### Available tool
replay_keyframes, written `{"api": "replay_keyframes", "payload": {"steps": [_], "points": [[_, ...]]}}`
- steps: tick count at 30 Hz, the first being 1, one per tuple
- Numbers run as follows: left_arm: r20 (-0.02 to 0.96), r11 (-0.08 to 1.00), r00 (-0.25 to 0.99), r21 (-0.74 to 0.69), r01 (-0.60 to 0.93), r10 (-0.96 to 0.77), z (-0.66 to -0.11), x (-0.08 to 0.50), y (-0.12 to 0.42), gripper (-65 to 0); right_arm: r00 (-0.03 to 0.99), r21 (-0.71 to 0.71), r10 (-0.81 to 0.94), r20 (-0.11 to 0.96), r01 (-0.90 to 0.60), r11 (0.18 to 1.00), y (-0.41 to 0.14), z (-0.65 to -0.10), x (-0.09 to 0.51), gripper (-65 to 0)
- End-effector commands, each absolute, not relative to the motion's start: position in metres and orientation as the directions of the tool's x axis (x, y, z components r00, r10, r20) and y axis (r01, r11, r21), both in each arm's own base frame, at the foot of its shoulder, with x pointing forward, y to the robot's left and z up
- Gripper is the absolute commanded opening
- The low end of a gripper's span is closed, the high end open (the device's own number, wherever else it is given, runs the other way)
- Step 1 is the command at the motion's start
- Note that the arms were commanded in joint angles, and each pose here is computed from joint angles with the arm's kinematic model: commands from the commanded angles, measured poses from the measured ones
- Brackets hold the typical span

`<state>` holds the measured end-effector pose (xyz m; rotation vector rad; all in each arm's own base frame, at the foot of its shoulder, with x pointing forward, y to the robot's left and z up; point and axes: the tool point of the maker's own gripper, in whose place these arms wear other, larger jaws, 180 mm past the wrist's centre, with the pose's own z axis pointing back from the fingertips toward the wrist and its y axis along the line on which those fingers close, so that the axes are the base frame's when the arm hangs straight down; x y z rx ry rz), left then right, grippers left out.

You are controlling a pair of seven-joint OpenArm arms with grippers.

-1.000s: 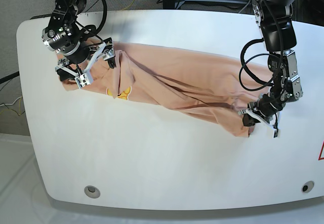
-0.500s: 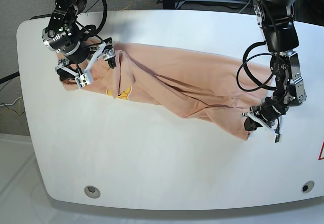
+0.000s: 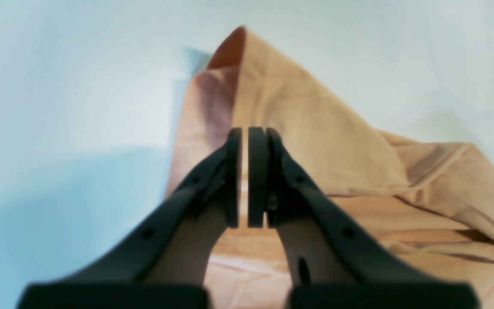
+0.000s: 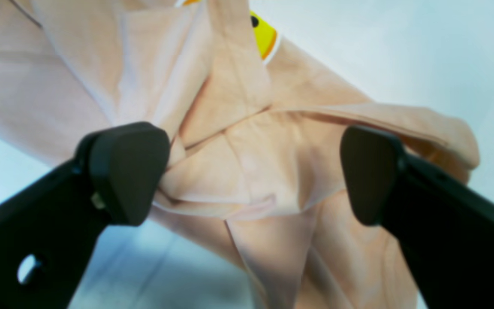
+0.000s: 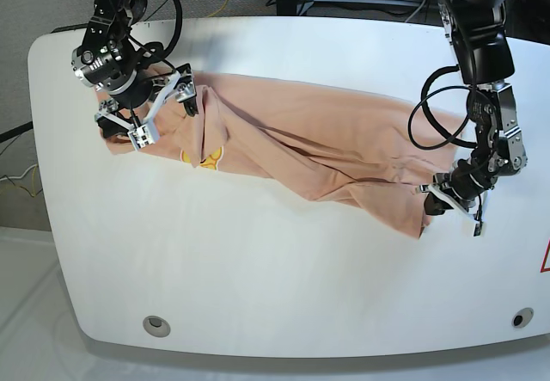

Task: Fold the T-shirt properly
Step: 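Close the left gripper on the shirt's folded edge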

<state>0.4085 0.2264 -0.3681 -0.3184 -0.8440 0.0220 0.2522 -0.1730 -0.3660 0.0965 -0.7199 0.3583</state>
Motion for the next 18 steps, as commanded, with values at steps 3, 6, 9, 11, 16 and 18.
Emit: {"api": "replay_keyframes", "payload": {"steps": [3,6,9,11,16,18], "points": [[0.774,0.951,0.615,-0.284,0.120,0.153,-0.347,0.422,0.230,-54.1,0.663,-0.042,0.284,0.692,-0.356,0.934,-0.172,-0.356,0.259,0.0],[0.774,0.950,0.614,-0.287,0.121,0.155,-0.347,0.422,0.228,-38.9,0.663,-0.042,0.284,0.692,-0.356,0.934,-0.172,-0.356,0.259,0.0],[0.772,0.949,0.615,-0.291,0.121,0.159,-0.348,0.422,0.226,-24.3,0.663,-0.042,0.284,0.692,-0.356,0.934,-0.172,-0.356,0.259,0.0],[0.770,0.944,0.616,-0.305,0.125,0.167,-0.349,0.423,0.219,-20.1,0.665,-0.041,0.284,0.690,-0.356,0.934,-0.172,-0.356,0.258,0.0],[0.790,0.941,0.587,-0.312,0.132,0.179,-0.344,0.428,0.215,-24.9,0.672,-0.040,0.288,0.682,-0.359,0.933,-0.173,-0.359,0.254,0.0],[0.794,0.940,0.582,-0.311,0.142,0.175,-0.345,0.429,0.210,-24.9,0.673,-0.039,0.288,0.681,-0.359,0.933,-0.173,-0.359,0.253,0.0]]}}
